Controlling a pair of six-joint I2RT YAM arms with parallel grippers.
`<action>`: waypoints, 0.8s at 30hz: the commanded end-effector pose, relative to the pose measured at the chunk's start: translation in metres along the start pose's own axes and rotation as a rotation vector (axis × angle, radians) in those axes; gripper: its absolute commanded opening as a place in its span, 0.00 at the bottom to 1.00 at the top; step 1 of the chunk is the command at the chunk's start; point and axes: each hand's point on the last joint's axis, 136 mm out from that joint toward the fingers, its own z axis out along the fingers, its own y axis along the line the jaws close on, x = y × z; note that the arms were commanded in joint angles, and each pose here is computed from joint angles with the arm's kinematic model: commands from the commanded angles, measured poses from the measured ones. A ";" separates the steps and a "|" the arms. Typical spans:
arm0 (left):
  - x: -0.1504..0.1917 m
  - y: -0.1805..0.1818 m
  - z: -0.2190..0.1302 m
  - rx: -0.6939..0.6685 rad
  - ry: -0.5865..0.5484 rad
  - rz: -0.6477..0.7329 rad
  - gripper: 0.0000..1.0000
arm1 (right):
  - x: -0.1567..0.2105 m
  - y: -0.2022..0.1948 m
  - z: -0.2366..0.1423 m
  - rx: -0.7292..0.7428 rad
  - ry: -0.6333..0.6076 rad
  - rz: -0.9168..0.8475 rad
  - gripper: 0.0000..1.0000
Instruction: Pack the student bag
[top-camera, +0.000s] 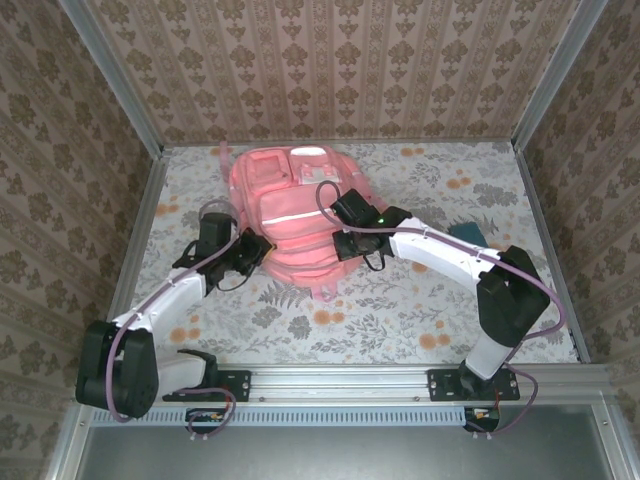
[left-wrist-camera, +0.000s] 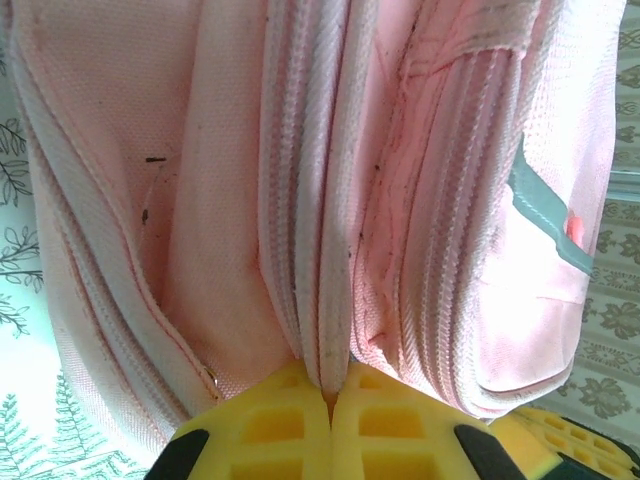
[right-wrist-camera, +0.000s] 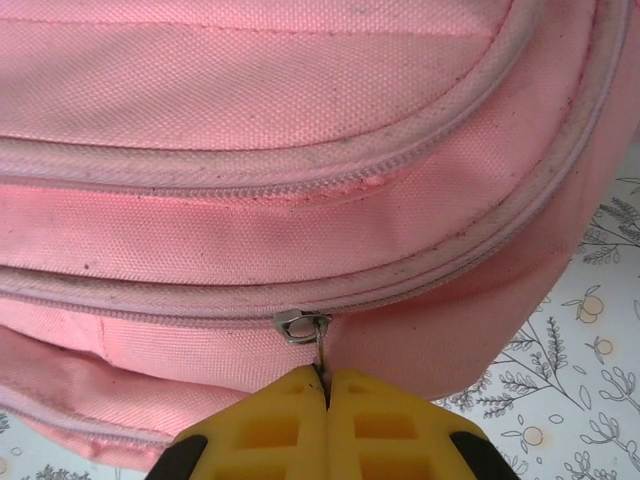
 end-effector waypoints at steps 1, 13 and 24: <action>-0.027 -0.001 -0.004 -0.038 -0.077 0.049 0.00 | 0.016 -0.016 -0.014 0.012 0.041 -0.002 0.00; -0.061 -0.019 0.012 -0.066 -0.080 0.128 0.03 | 0.057 0.086 -0.018 -0.396 0.118 -0.018 0.00; -0.045 -0.002 -0.012 -0.061 -0.078 0.053 0.39 | 0.026 0.097 -0.005 -0.361 0.072 0.032 0.00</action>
